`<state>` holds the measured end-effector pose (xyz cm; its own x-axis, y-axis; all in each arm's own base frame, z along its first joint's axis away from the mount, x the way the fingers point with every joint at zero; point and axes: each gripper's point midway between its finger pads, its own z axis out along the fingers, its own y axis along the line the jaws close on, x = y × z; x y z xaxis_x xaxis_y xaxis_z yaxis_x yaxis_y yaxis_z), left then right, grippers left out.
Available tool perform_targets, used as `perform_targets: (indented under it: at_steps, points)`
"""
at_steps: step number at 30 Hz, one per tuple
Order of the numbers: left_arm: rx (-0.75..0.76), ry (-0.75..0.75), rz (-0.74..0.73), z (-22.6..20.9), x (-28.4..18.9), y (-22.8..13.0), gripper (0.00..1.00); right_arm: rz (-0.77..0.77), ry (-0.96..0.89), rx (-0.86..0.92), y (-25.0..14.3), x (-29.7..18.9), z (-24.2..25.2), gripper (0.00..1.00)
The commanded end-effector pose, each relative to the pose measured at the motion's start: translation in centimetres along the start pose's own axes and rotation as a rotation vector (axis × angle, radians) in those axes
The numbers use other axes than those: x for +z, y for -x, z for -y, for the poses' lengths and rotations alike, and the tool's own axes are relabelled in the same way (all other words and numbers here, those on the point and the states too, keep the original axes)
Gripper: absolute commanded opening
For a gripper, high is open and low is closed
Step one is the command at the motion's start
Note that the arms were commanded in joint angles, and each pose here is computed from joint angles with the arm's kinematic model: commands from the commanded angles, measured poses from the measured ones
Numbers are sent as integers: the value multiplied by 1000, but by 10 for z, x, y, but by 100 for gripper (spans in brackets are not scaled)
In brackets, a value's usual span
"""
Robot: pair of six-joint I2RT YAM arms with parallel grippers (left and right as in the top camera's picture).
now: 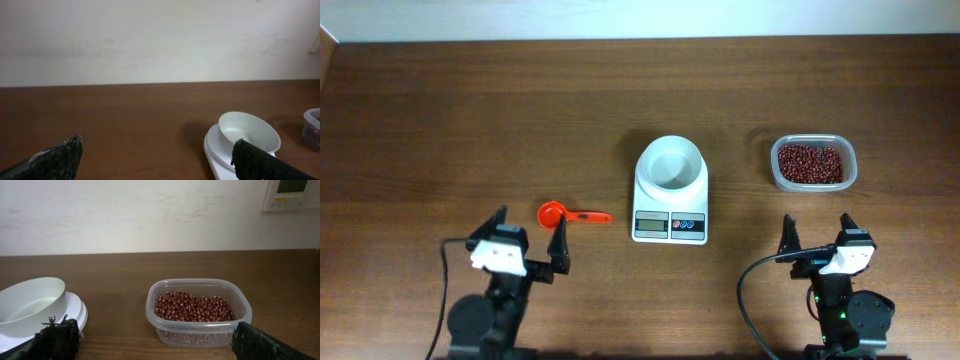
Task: Scoop and weigh 50g on scale
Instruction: 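Move the left gripper over the orange scoop and lower onto its cup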
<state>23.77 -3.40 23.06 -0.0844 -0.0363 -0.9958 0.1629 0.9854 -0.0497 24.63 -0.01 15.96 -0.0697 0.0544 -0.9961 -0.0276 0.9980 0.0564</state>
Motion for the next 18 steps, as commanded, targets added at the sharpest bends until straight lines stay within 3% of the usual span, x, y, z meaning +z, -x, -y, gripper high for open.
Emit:
perform_targets:
  at_steps: [1,7,11,18]
  points:
    - [-11,7,-22,0,10,30,99,-9,-11,0,-4,0,2,99]
    - [-15,10,-72,-1,40,70,99,-9,-11,0,-4,0,2,99]
    - [130,-31,-88,3,70,102,99,-9,-11,0,-4,0,2,99]
    - [123,-123,-198,16,84,74,99,-9,-11,0,-4,0,2,99]
